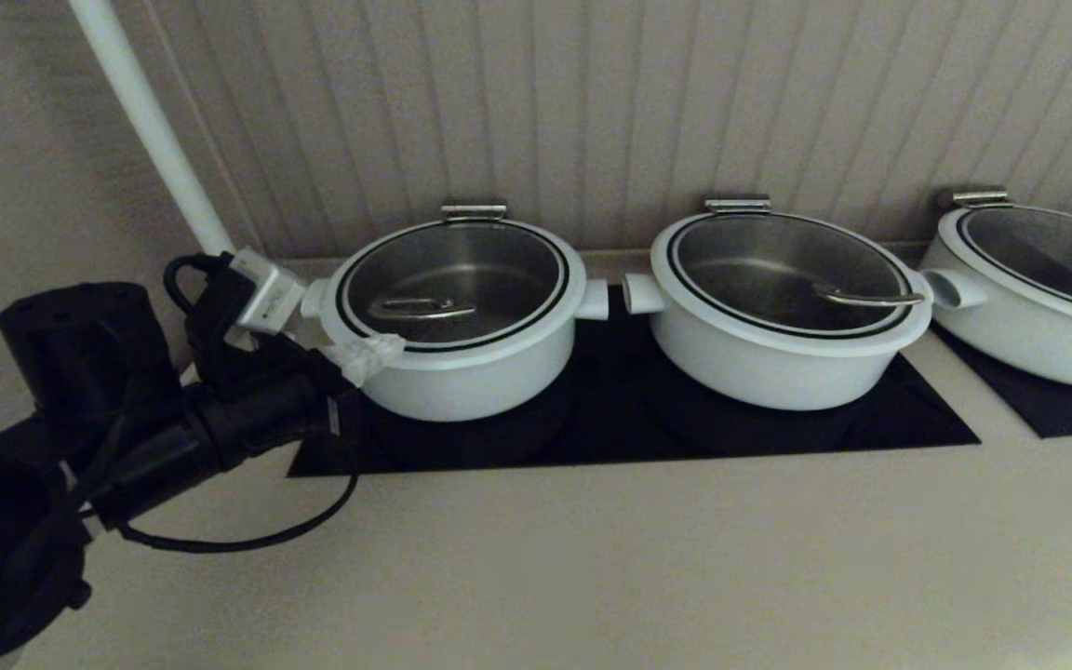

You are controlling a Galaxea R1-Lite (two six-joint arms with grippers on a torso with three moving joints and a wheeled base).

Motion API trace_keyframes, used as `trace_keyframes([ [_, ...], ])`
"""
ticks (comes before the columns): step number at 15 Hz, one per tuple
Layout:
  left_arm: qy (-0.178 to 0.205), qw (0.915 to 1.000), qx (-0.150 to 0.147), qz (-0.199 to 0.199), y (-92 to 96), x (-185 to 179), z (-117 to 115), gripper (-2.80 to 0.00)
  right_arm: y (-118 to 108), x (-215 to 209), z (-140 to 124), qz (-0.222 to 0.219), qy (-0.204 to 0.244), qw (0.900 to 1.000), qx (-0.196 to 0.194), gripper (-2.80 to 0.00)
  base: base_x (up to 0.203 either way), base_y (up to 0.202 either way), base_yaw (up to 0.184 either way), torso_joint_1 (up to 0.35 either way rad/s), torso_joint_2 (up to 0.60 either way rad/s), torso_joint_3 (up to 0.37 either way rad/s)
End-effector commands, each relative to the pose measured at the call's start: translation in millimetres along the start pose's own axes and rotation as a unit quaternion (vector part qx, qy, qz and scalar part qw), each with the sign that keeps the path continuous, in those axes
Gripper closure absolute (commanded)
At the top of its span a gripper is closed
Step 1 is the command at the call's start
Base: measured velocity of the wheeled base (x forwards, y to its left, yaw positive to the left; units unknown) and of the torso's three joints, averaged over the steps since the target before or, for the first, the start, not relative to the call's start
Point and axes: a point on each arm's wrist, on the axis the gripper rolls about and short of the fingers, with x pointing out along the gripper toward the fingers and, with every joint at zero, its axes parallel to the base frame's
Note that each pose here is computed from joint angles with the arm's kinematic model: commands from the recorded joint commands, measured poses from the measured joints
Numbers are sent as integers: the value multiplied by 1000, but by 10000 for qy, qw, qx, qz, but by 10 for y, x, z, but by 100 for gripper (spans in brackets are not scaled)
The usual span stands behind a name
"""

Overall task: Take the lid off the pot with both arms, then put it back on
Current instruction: Open the food pot lid a small opening with the left arm

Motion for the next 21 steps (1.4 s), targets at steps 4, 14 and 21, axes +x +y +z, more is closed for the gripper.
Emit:
trace_keyframes([
  [4,-31,10000,17,-25,21,86,11,0,0,0,0,2,0,10000,-1,0,0,0,0,0,0,0],
  [14,128,9999,0,-70,24,150,-75,0,0,0,0,2,0,10000,-1,0,0,0,0,0,0,0],
  [21,133,9997,3,-200,-13,269,-91,0,0,0,0,2,0,10000,-1,0,0,0,0,0,0,0],
])
